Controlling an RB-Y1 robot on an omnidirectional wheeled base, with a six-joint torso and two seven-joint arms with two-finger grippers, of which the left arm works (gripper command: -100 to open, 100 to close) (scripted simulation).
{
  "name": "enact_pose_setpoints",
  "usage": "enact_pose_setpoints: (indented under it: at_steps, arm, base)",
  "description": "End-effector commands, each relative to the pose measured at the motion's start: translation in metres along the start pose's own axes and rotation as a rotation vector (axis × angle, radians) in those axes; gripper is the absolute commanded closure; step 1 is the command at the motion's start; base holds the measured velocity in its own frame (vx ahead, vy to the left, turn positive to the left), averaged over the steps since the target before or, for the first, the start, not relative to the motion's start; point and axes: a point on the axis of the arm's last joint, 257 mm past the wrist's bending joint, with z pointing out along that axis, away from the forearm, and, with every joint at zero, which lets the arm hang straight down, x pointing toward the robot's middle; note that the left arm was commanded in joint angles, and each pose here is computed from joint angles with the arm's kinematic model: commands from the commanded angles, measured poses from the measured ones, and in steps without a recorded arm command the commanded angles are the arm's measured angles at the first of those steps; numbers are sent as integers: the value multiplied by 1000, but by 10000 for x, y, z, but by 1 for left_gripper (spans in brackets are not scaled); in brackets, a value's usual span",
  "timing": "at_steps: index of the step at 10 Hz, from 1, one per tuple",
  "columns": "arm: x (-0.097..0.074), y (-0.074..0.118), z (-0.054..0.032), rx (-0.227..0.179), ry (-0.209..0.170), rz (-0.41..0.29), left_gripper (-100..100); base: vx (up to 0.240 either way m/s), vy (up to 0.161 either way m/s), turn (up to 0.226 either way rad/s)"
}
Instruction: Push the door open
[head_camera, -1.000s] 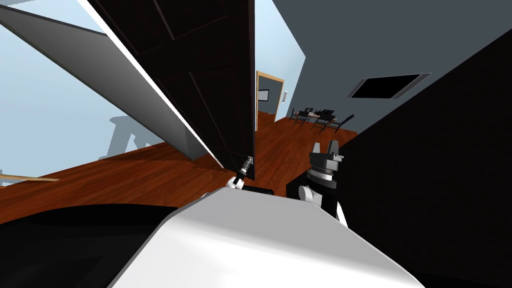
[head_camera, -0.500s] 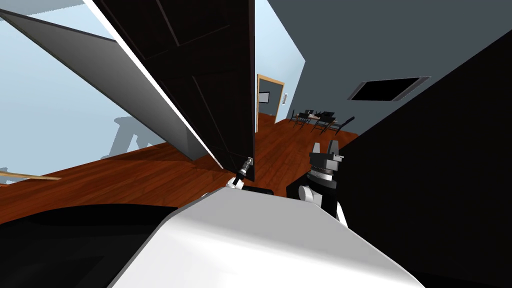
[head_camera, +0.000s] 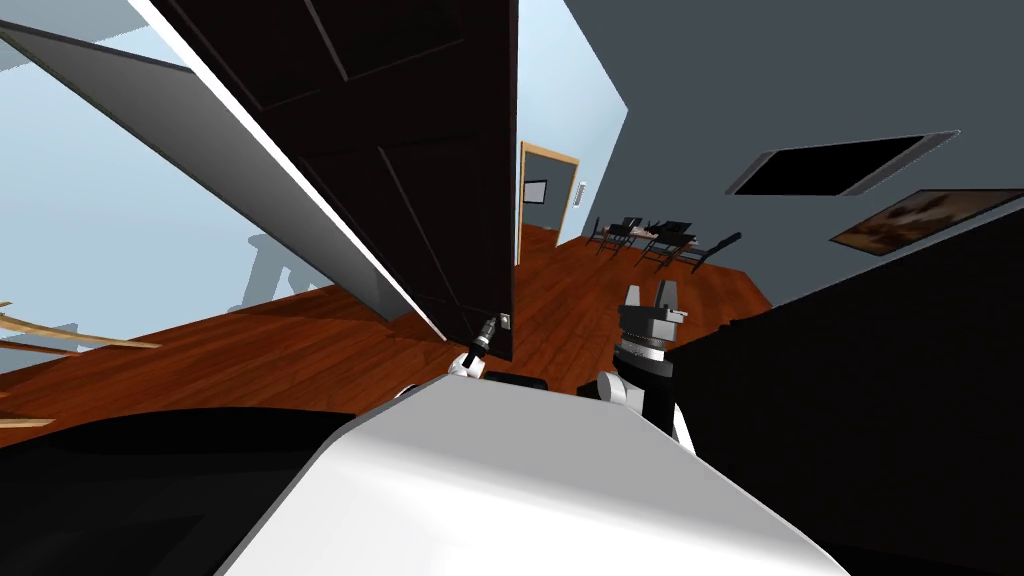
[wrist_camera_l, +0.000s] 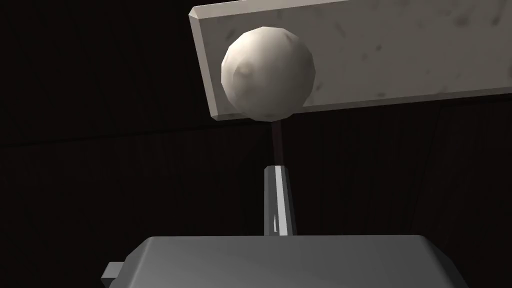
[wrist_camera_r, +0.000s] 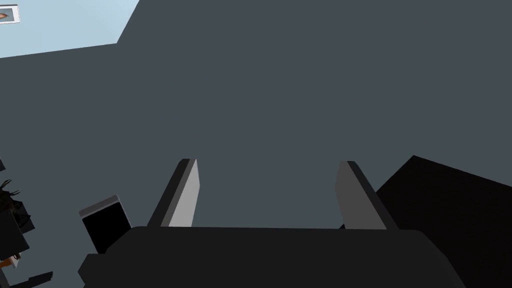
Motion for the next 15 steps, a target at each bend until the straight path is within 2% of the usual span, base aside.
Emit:
enact_pose_setpoints:
  at_steps: [1, 3, 8, 9, 10, 11, 15]
  arm:
    - [84, -4, 18, -2, 2, -1, -100]
    - [146, -9, 31, -3, 4, -5, -100]
    - [592, -78, 109, 0, 14, -56, -100]
    - [534, -64, 109, 0, 13, -50, -100]
    - [375, -32, 78, -4, 6, -18, -100]
    - [319, -24, 67, -4, 3, -8, -100]
    - [233, -17, 42, -2, -6, 8, -100]
  base:
    - [-18, 6, 153]
    - [-162, 23, 18]
    - [-212, 15, 66]
    - [-67, -15, 10]
    - [116, 9, -34]
    - [207, -7, -28]
    - [187, -37, -17]
